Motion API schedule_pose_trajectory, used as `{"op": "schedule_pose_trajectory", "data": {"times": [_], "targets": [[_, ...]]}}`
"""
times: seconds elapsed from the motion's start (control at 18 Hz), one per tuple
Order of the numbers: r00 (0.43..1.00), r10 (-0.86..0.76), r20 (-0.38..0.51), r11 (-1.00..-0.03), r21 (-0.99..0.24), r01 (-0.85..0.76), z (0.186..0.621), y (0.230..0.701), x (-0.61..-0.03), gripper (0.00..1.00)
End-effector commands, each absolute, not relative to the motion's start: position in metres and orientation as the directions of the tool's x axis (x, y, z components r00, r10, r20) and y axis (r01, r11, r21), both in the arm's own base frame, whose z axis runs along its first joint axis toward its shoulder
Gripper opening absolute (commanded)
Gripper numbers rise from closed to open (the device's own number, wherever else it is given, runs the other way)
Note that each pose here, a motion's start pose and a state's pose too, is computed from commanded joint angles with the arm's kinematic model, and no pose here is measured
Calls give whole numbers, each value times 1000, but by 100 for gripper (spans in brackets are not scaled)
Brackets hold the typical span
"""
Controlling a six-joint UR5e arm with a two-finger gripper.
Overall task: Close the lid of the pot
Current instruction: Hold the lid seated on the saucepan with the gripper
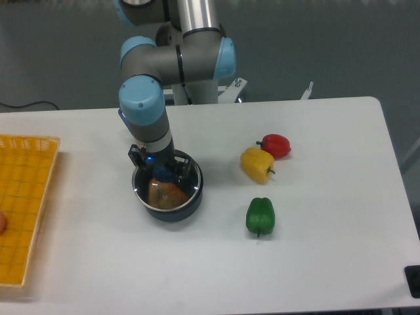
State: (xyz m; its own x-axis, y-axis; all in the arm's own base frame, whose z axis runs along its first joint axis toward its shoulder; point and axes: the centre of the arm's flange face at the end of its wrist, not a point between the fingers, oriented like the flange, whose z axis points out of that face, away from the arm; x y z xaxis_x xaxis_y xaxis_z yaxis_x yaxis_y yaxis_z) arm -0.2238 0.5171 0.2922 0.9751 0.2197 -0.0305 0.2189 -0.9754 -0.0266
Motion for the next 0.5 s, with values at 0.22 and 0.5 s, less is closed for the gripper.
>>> {"op": "schedule_pose_trajectory", "data": {"times": [0.22, 0.5], "targets": [[975, 218, -31, -976, -28, 217, 293, 517, -225, 52], [975, 218, -33, -976, -27, 217, 293, 517, -225, 52]]}}
